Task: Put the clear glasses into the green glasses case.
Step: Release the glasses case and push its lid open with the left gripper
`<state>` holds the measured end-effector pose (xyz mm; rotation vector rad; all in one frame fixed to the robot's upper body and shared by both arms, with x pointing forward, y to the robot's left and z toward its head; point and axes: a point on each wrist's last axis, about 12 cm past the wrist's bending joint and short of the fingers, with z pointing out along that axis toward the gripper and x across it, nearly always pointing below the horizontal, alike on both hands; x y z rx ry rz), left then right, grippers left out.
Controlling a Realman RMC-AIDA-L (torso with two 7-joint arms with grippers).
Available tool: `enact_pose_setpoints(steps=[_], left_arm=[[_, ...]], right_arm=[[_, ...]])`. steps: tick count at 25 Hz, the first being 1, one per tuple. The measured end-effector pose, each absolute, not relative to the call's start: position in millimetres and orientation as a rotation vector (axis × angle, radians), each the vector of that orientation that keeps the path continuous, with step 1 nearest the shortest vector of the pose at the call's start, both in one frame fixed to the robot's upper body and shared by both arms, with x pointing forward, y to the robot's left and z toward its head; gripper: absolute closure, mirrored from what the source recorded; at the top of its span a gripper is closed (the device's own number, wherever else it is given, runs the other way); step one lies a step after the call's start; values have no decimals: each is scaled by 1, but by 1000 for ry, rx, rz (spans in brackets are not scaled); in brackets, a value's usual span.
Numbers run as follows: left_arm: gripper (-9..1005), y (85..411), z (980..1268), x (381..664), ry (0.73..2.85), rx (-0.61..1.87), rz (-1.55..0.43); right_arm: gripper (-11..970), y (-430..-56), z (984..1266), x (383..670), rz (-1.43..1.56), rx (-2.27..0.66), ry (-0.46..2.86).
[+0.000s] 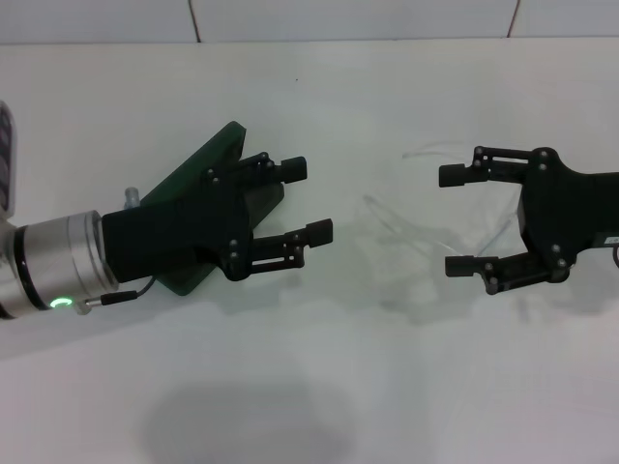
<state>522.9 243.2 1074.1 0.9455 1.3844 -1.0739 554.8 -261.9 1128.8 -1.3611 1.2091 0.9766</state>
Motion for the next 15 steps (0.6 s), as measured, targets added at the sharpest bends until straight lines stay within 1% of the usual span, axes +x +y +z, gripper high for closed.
enact_pose_setpoints(steps=[10, 15], left_arm=[[176, 248, 1075, 525, 1397, 950, -1050], [177, 267, 1084, 541, 1513, 880, -1000]], right_arm=[[91, -255, 1125, 557, 952, -1362, 1221], [92, -255, 1125, 557, 949, -1364, 1219]])
